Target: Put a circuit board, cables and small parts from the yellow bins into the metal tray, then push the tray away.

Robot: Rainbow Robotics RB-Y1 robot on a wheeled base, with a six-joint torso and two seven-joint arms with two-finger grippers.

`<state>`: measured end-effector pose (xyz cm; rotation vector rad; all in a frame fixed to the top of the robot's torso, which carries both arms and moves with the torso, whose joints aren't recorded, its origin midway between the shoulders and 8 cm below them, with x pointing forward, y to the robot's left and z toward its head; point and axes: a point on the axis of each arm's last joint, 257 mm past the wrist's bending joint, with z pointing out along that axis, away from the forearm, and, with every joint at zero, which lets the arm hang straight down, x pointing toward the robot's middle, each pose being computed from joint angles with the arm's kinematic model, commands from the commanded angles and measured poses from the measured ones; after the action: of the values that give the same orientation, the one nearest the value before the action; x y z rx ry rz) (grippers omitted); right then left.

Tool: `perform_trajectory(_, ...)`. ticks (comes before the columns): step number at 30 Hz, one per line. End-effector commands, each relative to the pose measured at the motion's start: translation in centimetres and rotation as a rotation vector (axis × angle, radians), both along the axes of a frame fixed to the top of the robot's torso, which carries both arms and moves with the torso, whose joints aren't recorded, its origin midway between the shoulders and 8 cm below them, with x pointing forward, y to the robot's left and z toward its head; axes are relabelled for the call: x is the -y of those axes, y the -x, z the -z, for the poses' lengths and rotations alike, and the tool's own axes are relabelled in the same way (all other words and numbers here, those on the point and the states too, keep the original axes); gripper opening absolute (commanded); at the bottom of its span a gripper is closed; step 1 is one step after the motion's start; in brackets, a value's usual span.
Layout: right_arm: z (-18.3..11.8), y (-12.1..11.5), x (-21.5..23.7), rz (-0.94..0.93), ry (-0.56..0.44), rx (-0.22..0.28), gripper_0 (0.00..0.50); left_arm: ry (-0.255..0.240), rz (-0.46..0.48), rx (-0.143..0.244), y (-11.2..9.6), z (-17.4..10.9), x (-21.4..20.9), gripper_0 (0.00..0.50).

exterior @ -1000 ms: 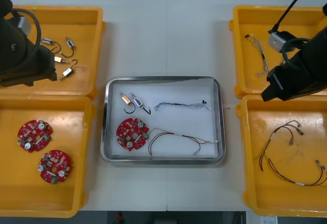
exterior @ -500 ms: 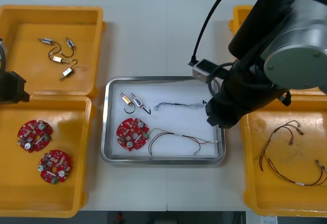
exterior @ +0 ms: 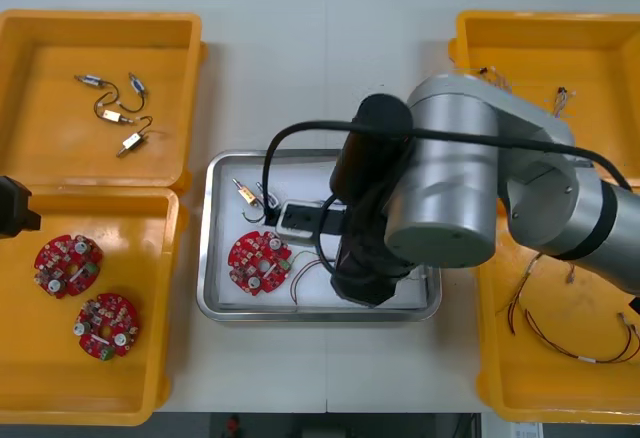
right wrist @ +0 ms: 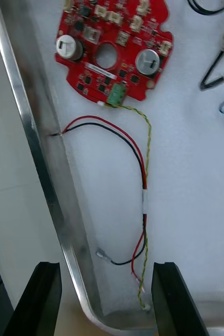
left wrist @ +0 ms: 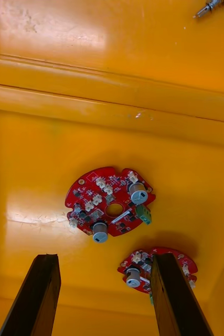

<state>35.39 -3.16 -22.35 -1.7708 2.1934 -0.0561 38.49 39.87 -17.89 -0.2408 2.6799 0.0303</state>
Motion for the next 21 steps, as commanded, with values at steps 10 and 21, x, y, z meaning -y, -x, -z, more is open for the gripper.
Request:
perform_trajectory(10,3.9,3.0,-4.2,-0.203,0.062,0.066,0.5,-0.039,0.023,0.087,-1.3,-2.4,-0.4,0.5)
perform_trajectory(21,7.3,3.0,-5.0,-0.195,0.13,0.052,0.5,-0.035,0.039,0.087,-1.2,-2.3,0.1,0.5)
